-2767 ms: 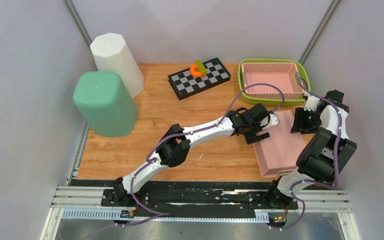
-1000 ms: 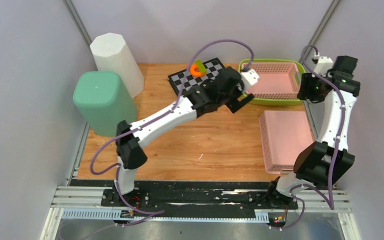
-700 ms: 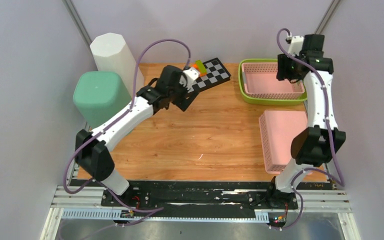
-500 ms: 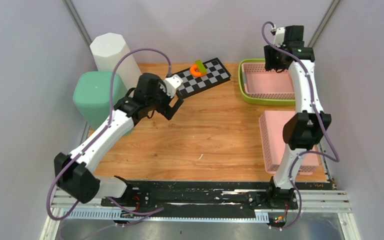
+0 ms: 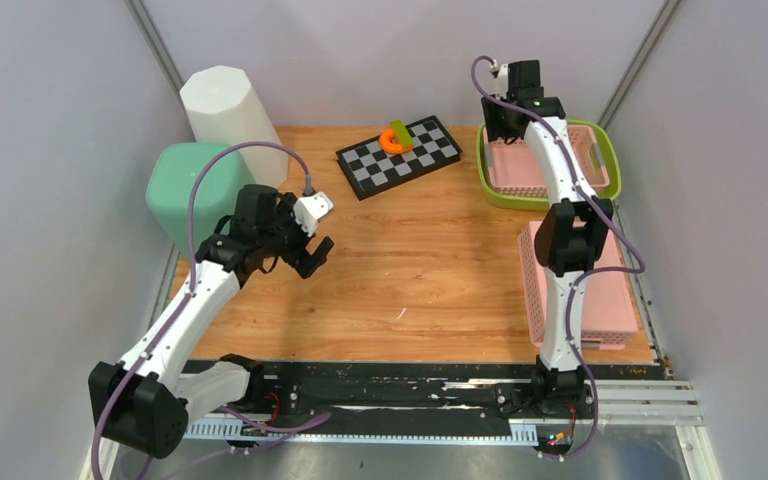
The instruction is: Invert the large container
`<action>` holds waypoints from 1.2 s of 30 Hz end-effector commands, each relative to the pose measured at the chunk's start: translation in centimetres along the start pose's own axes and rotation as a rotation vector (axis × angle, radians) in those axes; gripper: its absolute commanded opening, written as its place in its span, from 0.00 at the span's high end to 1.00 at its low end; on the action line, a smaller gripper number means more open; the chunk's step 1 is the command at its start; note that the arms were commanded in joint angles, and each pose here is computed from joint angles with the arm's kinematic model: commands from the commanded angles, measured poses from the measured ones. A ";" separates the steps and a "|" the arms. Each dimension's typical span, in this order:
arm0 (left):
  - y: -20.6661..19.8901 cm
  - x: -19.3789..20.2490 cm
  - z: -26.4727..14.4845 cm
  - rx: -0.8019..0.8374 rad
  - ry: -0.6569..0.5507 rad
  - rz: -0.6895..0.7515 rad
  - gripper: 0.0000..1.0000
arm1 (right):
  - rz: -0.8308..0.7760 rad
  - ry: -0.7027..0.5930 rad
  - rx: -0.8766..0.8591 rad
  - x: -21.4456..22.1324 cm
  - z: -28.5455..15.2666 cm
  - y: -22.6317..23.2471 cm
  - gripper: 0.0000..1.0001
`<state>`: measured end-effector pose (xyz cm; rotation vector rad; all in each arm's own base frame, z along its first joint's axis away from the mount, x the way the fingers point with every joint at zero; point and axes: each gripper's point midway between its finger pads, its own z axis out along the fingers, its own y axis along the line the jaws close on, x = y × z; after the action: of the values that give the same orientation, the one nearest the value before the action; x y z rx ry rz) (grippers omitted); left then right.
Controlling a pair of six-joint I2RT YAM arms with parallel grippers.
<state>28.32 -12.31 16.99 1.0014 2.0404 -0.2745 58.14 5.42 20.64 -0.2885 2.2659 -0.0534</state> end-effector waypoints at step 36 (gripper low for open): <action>-1.0 0.6 0.2 0.041 -0.038 0.044 0.00 | 0.055 0.168 -0.001 7.9 8.4 3.4 0.51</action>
<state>27.50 -12.57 16.18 1.0501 2.0088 -0.2983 59.46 6.25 11.64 -0.2039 2.3788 -0.0402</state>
